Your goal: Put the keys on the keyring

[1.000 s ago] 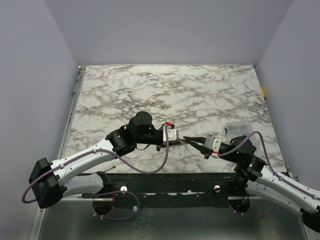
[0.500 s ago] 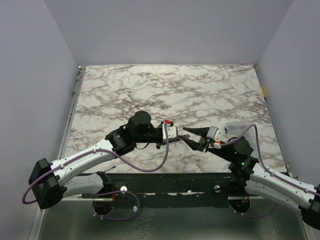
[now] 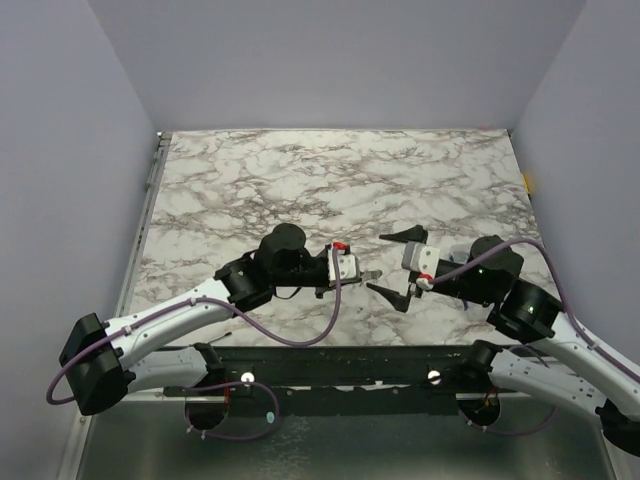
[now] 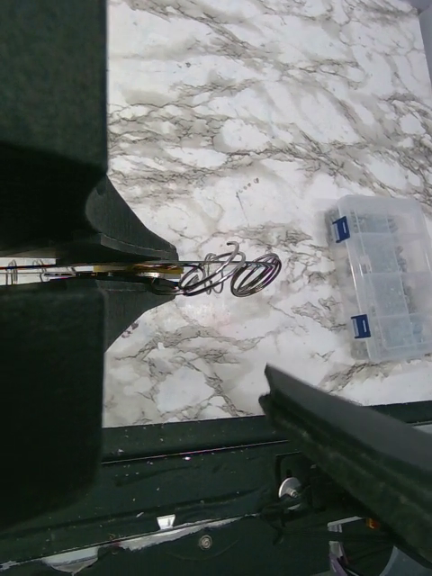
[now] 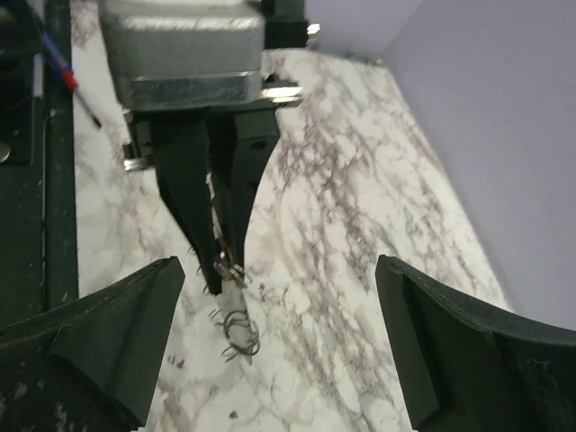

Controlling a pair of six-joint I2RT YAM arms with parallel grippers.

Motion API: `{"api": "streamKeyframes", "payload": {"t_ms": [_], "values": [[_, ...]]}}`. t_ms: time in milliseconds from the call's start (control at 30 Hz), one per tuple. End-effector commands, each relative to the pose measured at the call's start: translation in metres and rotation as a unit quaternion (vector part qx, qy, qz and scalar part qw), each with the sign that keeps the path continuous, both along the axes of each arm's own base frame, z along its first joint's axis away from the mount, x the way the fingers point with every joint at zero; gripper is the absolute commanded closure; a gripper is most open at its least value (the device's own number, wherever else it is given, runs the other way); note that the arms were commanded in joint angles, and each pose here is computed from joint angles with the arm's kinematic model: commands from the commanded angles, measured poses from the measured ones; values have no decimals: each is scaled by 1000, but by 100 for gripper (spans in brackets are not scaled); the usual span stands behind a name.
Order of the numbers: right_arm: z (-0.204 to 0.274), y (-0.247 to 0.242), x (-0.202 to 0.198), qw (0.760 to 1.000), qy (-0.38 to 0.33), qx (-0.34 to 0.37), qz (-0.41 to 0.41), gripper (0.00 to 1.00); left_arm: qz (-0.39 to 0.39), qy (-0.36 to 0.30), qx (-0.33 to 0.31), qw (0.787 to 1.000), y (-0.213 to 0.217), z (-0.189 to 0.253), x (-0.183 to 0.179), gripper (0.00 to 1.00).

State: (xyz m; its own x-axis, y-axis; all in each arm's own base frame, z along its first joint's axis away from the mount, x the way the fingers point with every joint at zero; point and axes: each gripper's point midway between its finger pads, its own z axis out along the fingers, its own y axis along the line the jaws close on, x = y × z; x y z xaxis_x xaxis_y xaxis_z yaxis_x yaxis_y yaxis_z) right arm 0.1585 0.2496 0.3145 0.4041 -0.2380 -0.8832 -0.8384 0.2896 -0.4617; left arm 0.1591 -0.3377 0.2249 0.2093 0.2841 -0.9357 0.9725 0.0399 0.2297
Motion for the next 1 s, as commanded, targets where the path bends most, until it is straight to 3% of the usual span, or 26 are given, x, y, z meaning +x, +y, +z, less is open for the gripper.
{"api": "streamKeyframes", "payload": {"t_ms": [0,133,267,367,467,567,600,833,967], "values": [[-51,-14,-31,990,63,-116,56,0,-15,8,6,1000,-4,-4,-5,100],[-52,-21,-37,988,22,-134,77,6,-54,38,17,998,-6,-12,-20,100],[-49,-20,-45,982,30,-156,105,15,-67,58,23,996,-8,-16,-25,100],[-52,-16,-44,978,73,-167,104,13,-91,83,25,992,-11,-18,-34,100],[-54,-5,-36,970,161,-169,69,11,-98,101,27,990,-16,-19,-37,100],[-46,3,-46,963,208,-148,83,10,-64,122,37,990,-18,-25,-28,100],[-43,5,-49,963,218,-131,85,3,-44,132,40,989,-20,-25,-23,100],[-30,-2,-57,971,219,-65,73,0,-57,136,41,988,-20,-24,-29,100],[-55,-12,-62,969,204,-111,82,0,-70,130,38,988,-18,-20,-34,100]]}}
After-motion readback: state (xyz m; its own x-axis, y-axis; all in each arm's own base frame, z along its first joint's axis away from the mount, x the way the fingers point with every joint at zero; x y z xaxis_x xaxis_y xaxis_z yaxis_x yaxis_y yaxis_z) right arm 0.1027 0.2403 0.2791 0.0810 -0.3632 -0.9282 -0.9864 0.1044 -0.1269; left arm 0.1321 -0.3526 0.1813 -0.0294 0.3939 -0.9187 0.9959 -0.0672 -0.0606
